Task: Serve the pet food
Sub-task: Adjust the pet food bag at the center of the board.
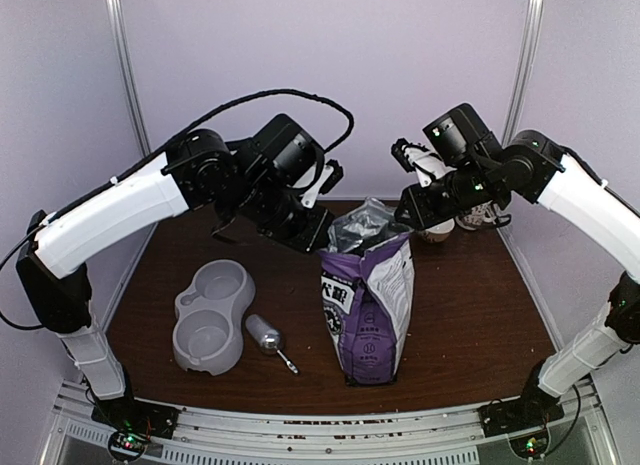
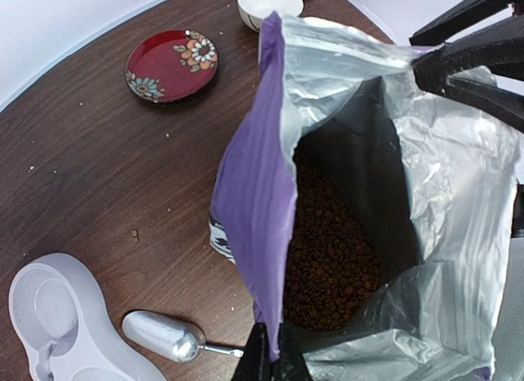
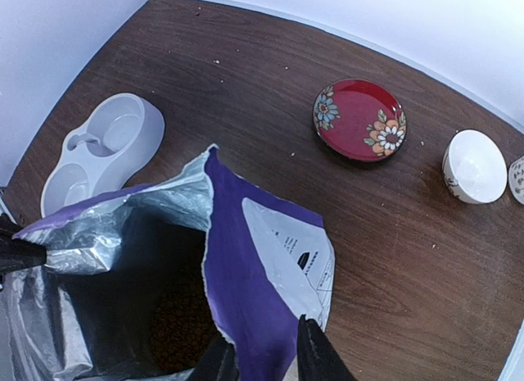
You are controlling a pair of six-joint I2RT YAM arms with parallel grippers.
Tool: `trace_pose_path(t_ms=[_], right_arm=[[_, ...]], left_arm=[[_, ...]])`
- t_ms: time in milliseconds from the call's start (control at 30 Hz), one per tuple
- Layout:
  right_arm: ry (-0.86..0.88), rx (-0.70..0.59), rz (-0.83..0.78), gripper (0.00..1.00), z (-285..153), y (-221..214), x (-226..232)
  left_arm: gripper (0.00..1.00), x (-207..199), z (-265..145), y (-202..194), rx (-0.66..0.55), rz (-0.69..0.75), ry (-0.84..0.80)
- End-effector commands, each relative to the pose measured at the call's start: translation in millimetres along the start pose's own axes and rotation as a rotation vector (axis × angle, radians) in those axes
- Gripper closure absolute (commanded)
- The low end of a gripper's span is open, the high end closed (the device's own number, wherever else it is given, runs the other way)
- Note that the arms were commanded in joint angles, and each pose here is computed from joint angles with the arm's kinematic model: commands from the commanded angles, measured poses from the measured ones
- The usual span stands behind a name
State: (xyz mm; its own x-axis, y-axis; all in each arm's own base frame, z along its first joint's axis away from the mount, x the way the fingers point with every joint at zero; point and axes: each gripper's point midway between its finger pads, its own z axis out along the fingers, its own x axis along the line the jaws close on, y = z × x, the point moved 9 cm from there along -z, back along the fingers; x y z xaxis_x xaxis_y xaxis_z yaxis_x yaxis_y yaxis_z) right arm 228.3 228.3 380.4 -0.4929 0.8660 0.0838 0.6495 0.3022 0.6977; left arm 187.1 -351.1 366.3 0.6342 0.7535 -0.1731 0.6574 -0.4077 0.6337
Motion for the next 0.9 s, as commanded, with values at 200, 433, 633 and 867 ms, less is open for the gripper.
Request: trace_pose_path(t_ms=[200,433,633,867], right_arm=[[-0.104,-0.015,0.079,1.00,7.3,0.4,-24.3],[-0.112,-0.002,0.115,0.99,7.5,-2.5,-28.4],[-0.014,-0.021,0.134,0.70,-2.8,1.6,-20.7],[0.033,-0.055,0.186,0.35,-23.6,1.8,-17.0]], left_arm=[[0.99,10.1,-28.7,5.6,-0.112,-0.053,0.025],[0.97,15.8,-33.6,-0.1,-0.126,-0.095,0.046],[0.89,9.9,-42.0,9.9,-0.199,-0.046,-0.017],[0.53,4.5,-40.0,20.2,-0.216,0.078,-0.017]])
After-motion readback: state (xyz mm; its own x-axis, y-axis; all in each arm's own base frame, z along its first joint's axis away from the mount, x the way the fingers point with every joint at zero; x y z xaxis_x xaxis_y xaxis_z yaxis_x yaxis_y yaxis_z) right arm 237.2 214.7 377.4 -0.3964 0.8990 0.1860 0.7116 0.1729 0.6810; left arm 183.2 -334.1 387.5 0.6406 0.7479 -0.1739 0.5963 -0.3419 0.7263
